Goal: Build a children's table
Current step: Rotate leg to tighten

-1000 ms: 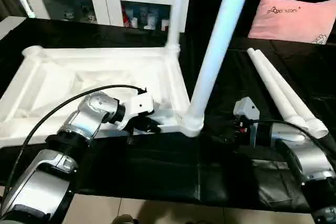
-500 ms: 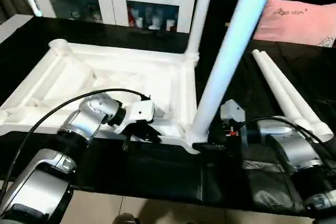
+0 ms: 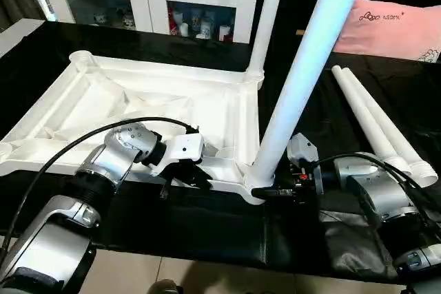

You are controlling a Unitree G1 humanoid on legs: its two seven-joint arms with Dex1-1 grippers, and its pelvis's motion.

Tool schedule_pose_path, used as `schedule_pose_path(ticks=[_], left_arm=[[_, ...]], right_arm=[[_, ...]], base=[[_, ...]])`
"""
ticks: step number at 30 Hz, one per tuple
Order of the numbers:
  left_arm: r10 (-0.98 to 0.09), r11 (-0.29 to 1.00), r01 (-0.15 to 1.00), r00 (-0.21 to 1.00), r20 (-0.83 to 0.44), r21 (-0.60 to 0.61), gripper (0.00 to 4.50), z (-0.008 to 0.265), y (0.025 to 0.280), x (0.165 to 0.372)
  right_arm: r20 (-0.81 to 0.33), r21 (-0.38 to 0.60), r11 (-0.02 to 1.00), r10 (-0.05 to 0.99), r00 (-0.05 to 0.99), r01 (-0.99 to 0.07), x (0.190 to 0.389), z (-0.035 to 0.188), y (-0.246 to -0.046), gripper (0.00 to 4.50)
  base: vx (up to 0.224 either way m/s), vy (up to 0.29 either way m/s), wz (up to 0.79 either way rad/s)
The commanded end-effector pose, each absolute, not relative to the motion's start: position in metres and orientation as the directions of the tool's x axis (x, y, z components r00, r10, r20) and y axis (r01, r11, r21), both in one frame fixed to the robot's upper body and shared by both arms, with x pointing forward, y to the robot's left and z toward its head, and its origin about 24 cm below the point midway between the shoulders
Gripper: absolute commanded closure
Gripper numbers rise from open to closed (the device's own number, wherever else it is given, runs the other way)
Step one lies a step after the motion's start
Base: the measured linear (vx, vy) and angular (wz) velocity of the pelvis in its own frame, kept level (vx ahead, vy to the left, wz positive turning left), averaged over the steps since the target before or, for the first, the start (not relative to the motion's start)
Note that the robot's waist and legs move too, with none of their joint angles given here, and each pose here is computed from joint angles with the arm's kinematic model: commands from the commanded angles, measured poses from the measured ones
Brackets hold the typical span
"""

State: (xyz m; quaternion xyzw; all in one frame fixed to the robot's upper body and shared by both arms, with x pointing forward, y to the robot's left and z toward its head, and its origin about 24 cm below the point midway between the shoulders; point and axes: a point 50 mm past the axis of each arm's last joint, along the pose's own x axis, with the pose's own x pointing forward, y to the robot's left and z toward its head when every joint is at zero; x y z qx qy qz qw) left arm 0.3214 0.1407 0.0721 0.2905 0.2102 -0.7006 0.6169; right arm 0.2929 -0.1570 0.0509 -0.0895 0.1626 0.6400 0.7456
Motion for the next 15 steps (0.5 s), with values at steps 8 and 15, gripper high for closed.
schedule_pose_path(ticks=[8, 15], left_arm=[[-0.708, -0.236, 0.97, -0.135, -0.693, 0.052, 4.5, 0.07, 0.134, 0.316], [-0.791, -0.04, 0.999, -0.011, -0.611, 0.034, 4.5, 0.068, 0.12, 0.327]], right_arm=[[-0.34, 0.098, 0.133, 0.936, 0.092, -0.986, 0.287, 0.048, -0.157, 1.72], [-0.297, 0.184, 0.281, 0.93, 0.219, -0.942, 0.282, 0.034, -0.147, 1.73]], base=[[0.0, 0.0, 0.0], [0.0, 0.0, 0.0]])
